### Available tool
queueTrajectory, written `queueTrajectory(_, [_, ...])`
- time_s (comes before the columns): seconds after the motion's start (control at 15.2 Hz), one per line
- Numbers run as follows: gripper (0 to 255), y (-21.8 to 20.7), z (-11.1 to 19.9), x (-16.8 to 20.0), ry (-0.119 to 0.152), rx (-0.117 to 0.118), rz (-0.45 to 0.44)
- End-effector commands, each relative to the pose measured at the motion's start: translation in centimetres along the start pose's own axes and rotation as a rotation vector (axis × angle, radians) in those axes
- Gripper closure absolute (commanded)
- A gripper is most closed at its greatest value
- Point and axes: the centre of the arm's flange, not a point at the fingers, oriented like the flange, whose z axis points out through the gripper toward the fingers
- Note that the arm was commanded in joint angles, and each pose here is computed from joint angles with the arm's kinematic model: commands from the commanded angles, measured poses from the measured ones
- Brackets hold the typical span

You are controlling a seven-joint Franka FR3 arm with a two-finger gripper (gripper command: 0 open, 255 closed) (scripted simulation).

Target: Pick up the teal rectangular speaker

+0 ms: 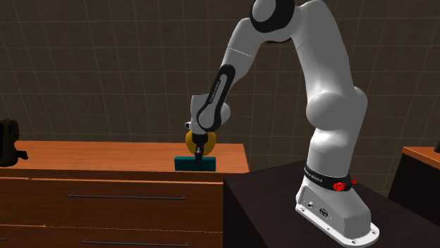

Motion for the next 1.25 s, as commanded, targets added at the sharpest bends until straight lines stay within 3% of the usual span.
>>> queueTrajectory(0.0, [255, 0.0, 0.1, 0.0, 0.000, 0.001, -0.001])
queueTrajectory(1.19, [255, 0.4, -7.9, 0.4, -0.001, 0.001, 0.000])
